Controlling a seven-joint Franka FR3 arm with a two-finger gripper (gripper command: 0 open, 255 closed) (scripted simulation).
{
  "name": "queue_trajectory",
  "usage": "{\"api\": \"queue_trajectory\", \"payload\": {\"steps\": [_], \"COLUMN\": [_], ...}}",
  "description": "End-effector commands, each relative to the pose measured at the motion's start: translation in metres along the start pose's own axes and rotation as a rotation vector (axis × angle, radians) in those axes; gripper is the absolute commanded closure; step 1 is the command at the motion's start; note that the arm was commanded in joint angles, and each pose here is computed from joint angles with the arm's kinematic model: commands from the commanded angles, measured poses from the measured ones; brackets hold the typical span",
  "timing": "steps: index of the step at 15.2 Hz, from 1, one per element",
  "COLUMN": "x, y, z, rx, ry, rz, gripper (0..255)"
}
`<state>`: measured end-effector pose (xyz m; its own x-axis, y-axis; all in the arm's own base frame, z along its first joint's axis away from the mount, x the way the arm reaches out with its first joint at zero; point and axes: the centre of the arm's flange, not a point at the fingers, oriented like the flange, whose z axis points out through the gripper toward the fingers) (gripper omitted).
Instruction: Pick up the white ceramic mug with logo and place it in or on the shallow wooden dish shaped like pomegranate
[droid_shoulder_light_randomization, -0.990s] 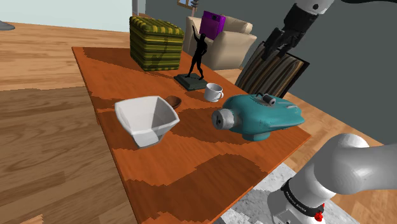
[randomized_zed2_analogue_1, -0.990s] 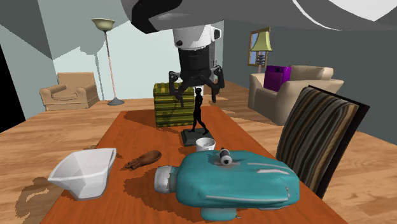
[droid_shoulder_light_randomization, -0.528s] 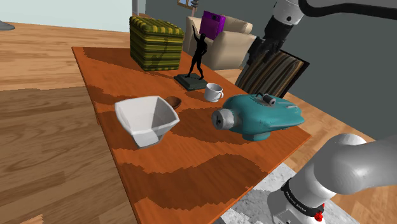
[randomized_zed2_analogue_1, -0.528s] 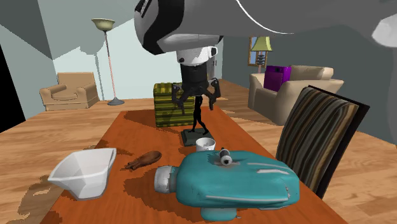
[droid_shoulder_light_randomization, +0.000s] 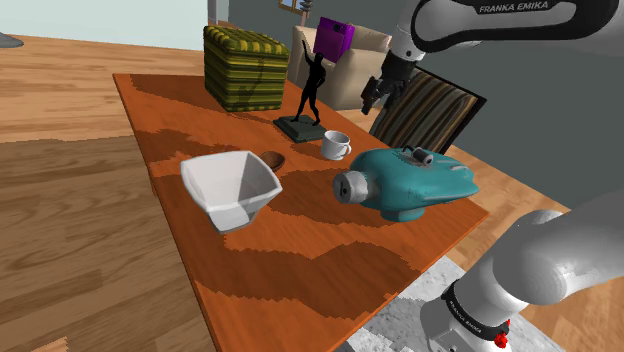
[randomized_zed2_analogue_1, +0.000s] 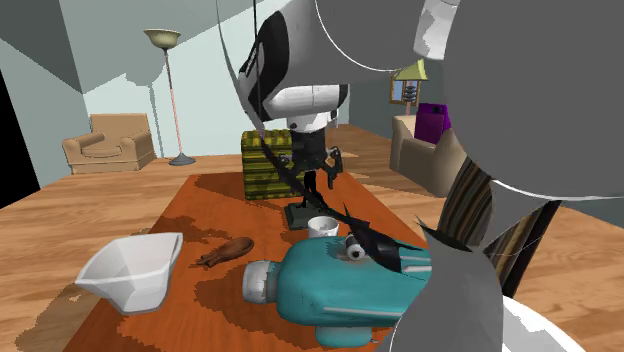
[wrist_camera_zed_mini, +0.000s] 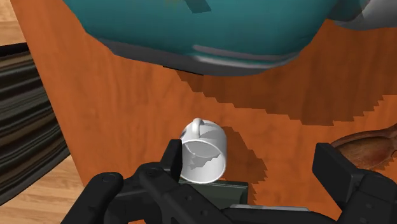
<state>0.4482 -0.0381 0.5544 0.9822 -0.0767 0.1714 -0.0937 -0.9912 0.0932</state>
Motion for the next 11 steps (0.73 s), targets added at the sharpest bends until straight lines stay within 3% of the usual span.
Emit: {"api": "queue_trajectory", "payload": {"steps": [1,11], "x": [0.021,0.109], "y": [0.001,0.007], "z": [0.02,0.127], "rx": [0.004,0.026], "ry": [-0.012,-0.075], "rz": [-0.005,-0.031], "gripper": [0,0]}}
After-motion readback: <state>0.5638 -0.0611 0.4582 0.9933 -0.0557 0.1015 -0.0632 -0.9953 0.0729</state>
